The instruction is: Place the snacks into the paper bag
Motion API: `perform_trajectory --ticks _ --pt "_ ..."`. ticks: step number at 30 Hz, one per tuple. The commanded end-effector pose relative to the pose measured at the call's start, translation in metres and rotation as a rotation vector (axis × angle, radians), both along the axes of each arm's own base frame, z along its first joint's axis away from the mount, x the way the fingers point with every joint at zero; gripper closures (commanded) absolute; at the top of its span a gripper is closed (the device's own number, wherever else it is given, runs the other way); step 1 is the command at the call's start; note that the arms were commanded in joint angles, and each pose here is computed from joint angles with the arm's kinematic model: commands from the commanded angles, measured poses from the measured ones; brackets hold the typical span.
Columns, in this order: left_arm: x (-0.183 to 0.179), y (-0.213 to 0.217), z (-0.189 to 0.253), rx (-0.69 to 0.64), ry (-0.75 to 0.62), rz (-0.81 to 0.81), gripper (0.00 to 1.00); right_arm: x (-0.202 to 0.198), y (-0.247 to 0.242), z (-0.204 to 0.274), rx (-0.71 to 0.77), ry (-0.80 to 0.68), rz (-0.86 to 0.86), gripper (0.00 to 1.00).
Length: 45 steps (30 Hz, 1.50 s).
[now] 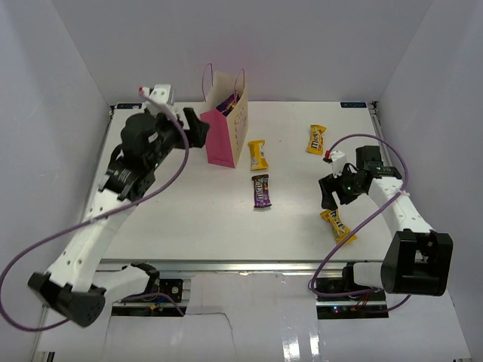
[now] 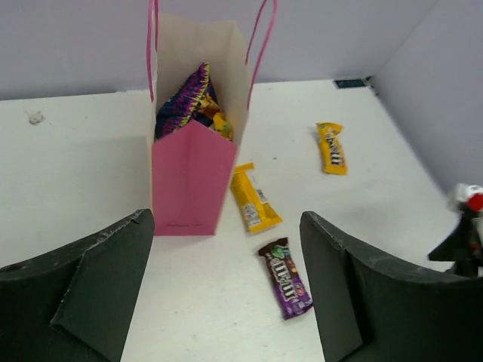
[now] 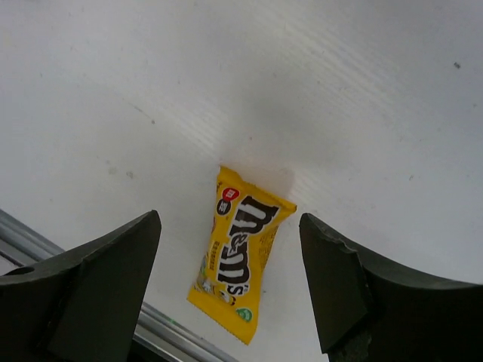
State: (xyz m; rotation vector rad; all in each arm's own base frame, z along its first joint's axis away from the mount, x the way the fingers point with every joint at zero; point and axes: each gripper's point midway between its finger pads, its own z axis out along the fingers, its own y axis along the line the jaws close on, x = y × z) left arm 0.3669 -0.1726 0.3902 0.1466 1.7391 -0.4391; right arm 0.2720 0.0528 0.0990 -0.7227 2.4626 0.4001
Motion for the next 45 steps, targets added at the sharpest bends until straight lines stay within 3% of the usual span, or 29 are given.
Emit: perform_trajectory --ticks 1,3,4,6,16,23,28,33,37,40,45 --pt "-0.05 0.006 -0.057 -0.114 0.134 -0.022 0.11 -0.034 -0.018 -0.008 -0.139 0.086 0.165 0.2" --pt "-0.078 0.017 -0.063 -0.195 0.142 -0.004 0.11 -0.041 -0.026 -0.022 -0.19 0.126 0.186 0.21" --pt "-0.086 0.021 -0.09 -0.197 0.194 0.014 0.11 -0.049 -0.029 -0.032 -0.203 0.16 0.198 0.23" --pt "-0.104 0.03 -0.092 -0.268 0.194 0.038 0.11 -0.053 -0.031 -0.044 -0.219 0.2 0.201 0.3" --pt "-0.128 0.039 -0.13 -0.31 0.28 0.07 0.1 -0.064 -0.03 -0.078 -0.276 0.281 0.17 0.48" --pt "-0.136 0.038 -0.141 -0.337 0.305 0.063 0.1 -0.058 -0.024 -0.067 -0.246 0.229 0.185 0.79" --pt "-0.14 0.037 -0.145 -0.344 0.312 0.051 0.1 -0.034 0.011 -0.015 -0.082 0.042 0.302 0.92" --pt "-0.144 0.037 -0.146 -0.36 0.306 0.041 0.1 -0.01 0.069 0.067 0.148 -0.18 0.499 0.92" --pt "-0.143 0.037 -0.146 -0.361 0.306 0.042 0.1 0.011 0.144 0.154 0.199 -0.425 0.717 0.92" --pt "-0.145 0.034 -0.146 -0.367 0.314 0.024 0.1 0.014 0.205 0.193 0.212 -0.559 0.83 0.92" --pt "-0.152 0.03 -0.141 -0.406 0.309 -0.008 0.1 0.06 0.286 0.284 0.246 -0.826 0.732 0.92"
